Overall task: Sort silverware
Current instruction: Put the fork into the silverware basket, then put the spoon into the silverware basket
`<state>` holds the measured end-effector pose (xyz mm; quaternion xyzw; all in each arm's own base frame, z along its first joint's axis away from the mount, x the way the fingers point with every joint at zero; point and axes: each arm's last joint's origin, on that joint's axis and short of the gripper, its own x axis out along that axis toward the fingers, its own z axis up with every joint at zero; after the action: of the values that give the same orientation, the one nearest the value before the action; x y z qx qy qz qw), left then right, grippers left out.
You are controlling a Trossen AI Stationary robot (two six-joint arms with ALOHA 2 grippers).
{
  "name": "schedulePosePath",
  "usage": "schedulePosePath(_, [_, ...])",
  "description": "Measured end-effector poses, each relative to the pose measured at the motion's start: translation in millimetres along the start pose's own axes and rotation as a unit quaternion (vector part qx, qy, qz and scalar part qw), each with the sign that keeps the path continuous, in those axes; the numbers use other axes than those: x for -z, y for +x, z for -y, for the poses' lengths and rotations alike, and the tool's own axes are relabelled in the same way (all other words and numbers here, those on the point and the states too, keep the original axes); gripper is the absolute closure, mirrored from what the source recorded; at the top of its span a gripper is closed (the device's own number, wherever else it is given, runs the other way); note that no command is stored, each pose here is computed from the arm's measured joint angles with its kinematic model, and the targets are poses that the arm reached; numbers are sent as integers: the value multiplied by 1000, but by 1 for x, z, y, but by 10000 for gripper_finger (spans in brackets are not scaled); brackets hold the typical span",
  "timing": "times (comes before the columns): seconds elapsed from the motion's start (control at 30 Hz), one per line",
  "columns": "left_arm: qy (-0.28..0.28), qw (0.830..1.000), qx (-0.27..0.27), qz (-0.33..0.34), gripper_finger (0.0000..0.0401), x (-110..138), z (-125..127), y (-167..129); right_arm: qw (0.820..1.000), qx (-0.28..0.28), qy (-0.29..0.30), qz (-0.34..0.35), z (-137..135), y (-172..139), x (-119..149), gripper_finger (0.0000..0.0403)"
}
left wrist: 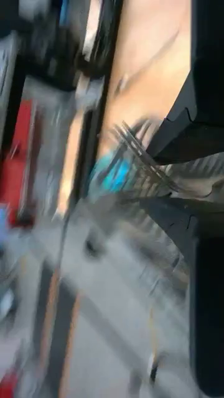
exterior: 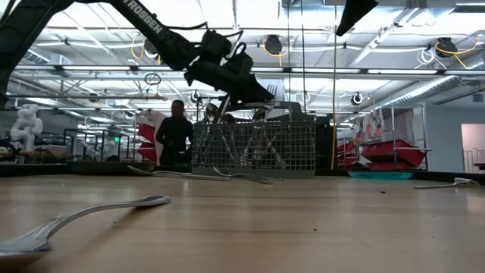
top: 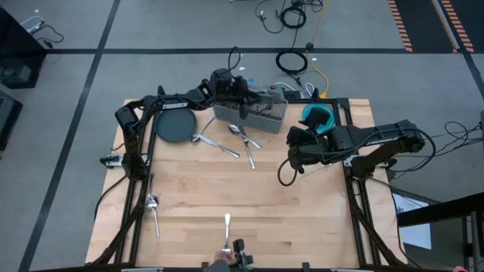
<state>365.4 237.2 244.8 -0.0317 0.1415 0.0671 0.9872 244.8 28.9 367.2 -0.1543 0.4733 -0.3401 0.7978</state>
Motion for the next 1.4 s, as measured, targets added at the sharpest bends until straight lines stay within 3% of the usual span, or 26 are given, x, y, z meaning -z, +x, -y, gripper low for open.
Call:
schedulePosePath(0.13, [-38,997,-36,58,290,-13,3,2,1000,-1,5,1,0,0,0,149])
schedulePosePath(0.33, [-32,994,-46,91,290,-20,3,1,1000,-2,16,2,0,0,0,149])
schedulePosePath(0.5, [-94,989,10,111,290,-39,9,-14,999,-1,35,-1,0,0,0,149])
schedulePosePath(0.6, [-71,984,91,133,290,-68,16,-47,998,7,56,-7,-3,3,3,149])
schedulePosePath(0.7, [-51,978,124,162,290,-102,27,-94,996,22,84,-9,-12,15,11,149])
schedulePosePath(0.9, [49,967,84,235,290,-158,70,-220,989,-44,127,57,-52,59,13,149])
schedulePosePath(1.03, [72,970,-9,232,290,-160,104,-288,973,-102,151,139,-64,100,-1,149])
schedulePosePath(1.13, [45,974,-69,210,290,-150,125,-324,964,-114,173,165,-63,132,-10,149])
schedulePosePath(1.23, [-4,975,-125,185,290,-137,138,-347,965,-112,169,166,-58,162,-16,149])
schedulePosePath(1.4, [-54,983,-138,107,290,-115,145,-355,963,-176,157,127,-60,208,-20,149])
